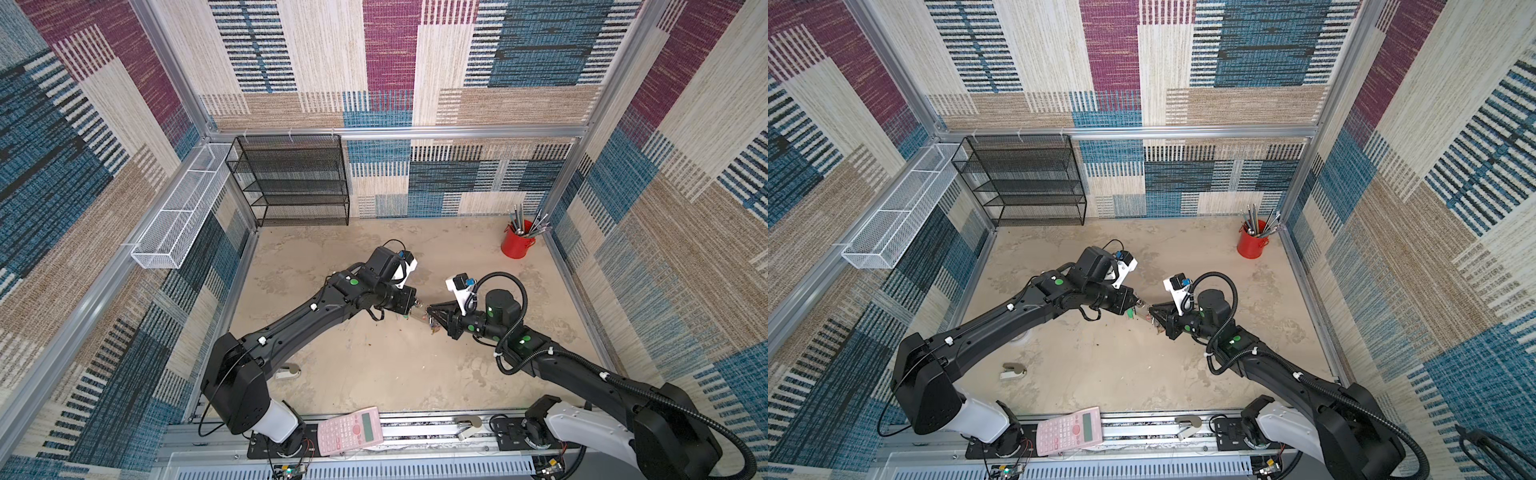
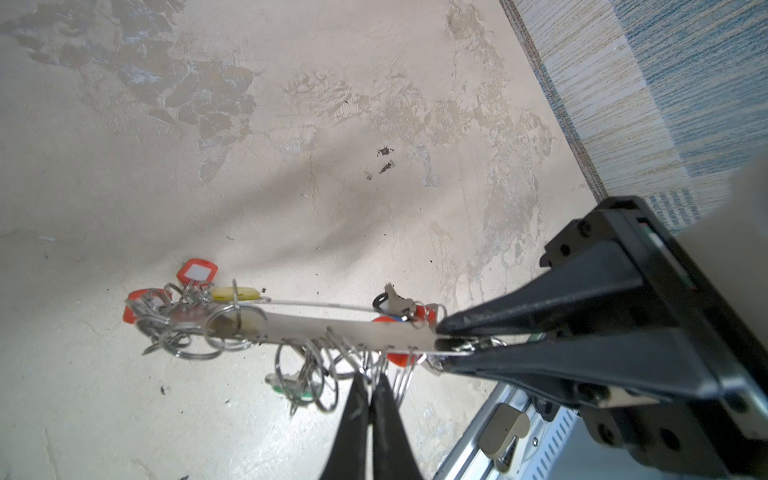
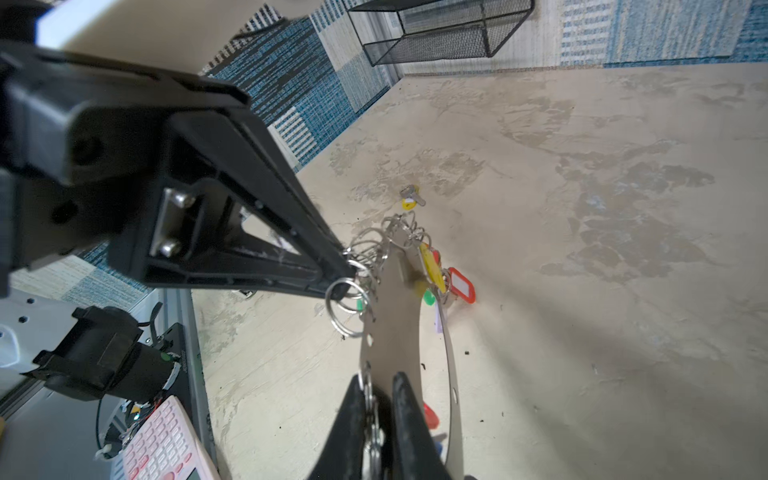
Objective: Put the keys on the keyring
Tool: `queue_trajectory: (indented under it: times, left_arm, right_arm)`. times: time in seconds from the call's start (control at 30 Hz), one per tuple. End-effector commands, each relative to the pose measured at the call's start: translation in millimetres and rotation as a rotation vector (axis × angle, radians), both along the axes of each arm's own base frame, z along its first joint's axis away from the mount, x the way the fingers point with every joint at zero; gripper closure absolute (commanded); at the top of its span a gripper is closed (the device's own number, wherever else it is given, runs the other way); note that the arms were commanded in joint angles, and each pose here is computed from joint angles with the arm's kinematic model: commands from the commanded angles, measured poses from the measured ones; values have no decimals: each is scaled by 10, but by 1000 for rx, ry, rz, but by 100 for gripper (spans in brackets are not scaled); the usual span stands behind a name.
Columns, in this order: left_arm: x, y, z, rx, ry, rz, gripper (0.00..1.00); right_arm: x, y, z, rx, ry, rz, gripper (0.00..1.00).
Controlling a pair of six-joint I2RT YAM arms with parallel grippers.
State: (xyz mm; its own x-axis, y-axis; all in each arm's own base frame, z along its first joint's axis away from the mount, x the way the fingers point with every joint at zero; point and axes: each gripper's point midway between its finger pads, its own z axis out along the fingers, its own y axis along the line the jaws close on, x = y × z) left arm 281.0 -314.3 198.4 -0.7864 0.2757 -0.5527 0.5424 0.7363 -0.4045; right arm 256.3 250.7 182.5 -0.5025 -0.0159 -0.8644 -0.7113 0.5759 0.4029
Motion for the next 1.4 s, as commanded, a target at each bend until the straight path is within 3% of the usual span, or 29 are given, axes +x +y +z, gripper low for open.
queue_trajectory:
  times: [0.0,0.27,0.47,0.93,1.2,1.37]
  left_arm:
    - [37,-59,129,-48,-41,-18,100]
    - [32,-56,100,-57,-31,-20,100]
    - [67,-5,62,-71,-17,11,99]
    - [96,284,20,-204,20,105,72]
    - [-49,93,-17,-322,80,-11,68]
    - [-155,-89,-111,-423,194,-81,67]
  right_arm:
    - [54,-21,-42,-24,-8,-28,90]
    - [56,16,-39,-26,-16,-21,100]
    - [73,-4,-49,-28,-12,-41,100]
    - [99,-24,-43,-27,-16,-61,100]
    - [103,-18,-45,-26,-16,-59,100]
    - [112,-15,-61,-27,-10,-62,100]
